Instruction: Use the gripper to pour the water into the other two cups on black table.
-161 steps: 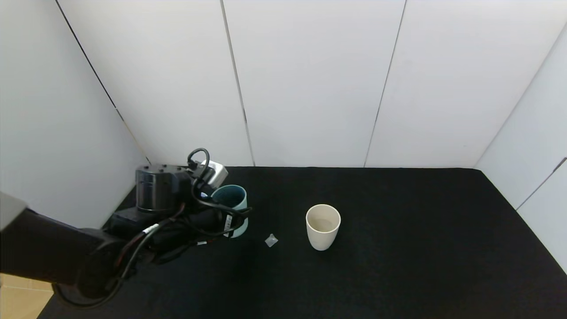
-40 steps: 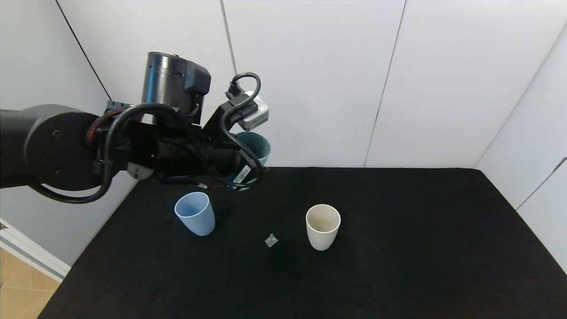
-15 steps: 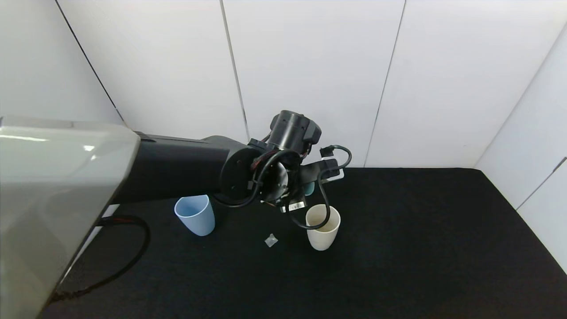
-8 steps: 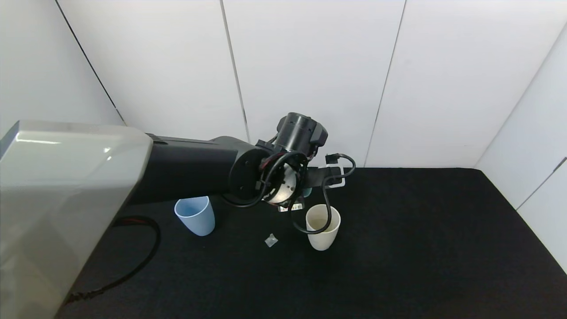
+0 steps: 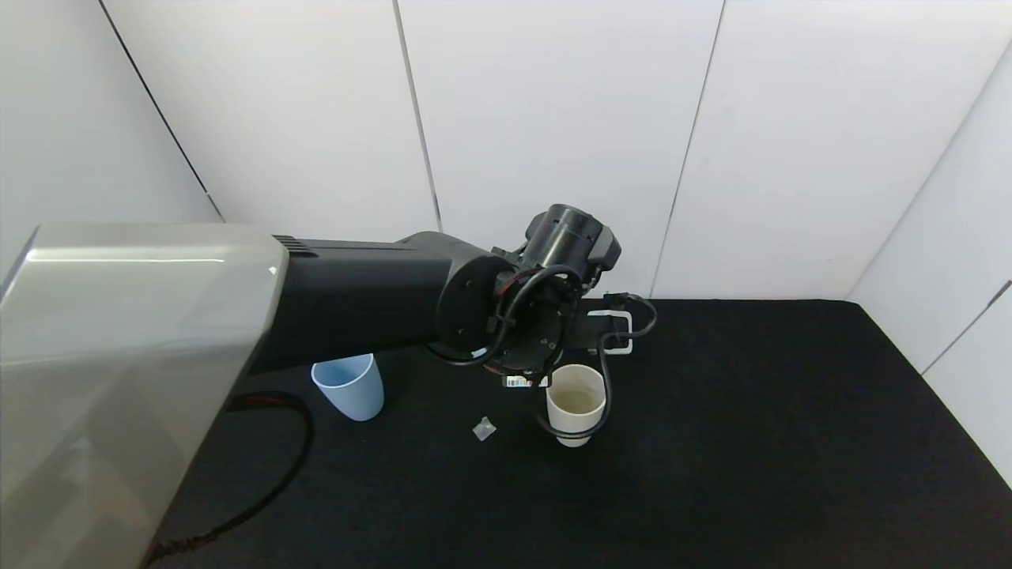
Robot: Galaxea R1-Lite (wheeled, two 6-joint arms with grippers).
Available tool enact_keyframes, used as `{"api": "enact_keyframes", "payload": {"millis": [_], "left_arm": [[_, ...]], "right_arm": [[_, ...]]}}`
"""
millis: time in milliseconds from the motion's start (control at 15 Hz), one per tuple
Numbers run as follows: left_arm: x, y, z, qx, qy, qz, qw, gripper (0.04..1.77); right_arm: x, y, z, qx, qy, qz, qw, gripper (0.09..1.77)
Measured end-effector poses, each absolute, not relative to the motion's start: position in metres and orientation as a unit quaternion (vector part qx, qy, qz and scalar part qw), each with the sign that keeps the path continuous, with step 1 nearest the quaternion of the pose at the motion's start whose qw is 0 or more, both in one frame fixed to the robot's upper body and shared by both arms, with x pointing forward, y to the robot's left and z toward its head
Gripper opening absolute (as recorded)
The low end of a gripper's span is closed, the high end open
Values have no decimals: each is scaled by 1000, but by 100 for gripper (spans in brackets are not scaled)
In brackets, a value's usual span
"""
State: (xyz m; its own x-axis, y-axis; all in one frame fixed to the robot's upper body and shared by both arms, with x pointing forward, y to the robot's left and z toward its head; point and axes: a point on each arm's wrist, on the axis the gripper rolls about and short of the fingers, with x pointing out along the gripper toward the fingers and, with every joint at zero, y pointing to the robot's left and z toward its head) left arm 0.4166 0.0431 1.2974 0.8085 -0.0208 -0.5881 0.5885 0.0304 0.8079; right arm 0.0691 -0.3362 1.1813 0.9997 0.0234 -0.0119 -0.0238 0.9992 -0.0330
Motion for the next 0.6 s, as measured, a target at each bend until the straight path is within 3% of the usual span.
{"api": "enact_keyframes", "payload": {"millis": [600], "left_arm": [[417, 30, 1296, 739, 210, -197, 609, 117]], "right_arm": [[69, -336, 1181, -17, 6, 12, 1000, 171]]}}
